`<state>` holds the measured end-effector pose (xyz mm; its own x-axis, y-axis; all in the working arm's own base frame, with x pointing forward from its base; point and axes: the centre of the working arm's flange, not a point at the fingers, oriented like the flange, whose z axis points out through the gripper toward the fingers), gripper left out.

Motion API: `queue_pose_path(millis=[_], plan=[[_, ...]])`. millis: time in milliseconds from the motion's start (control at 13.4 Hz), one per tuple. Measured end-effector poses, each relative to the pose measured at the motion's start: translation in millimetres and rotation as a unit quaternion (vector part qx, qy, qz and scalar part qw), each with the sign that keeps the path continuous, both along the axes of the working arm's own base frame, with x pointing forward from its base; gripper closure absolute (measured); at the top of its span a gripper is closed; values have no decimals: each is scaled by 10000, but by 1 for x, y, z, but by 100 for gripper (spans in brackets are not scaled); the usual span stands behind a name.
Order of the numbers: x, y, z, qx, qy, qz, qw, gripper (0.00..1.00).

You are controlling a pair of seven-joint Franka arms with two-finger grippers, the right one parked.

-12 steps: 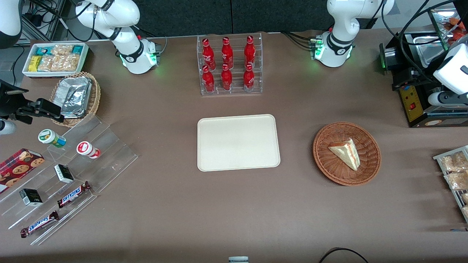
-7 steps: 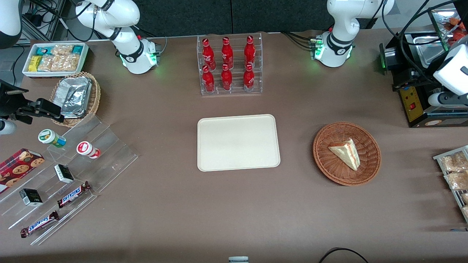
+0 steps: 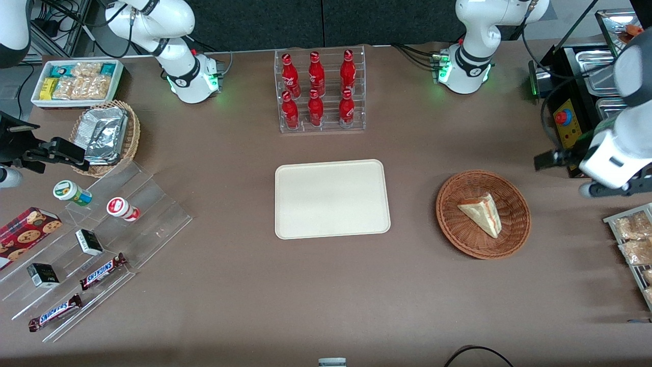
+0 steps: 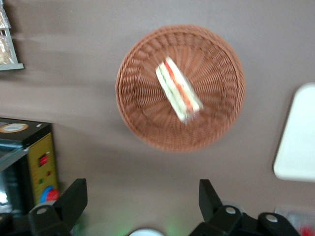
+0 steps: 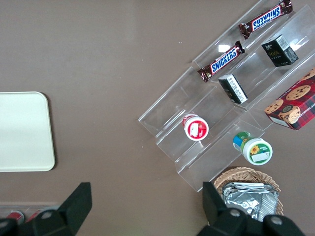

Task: Place sandwich from basket to tray
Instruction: 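Move the open left gripper over the wrapped sandwich in the basket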

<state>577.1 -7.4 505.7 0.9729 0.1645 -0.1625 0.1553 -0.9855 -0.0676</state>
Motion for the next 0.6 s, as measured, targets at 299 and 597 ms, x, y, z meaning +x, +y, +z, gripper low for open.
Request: queue_pose_path(millis=[299,597], plan=[[-1,-3,-73,159,-390,1237,9914,0],[-10,-6,-123,192,-760,2205,9722,0]])
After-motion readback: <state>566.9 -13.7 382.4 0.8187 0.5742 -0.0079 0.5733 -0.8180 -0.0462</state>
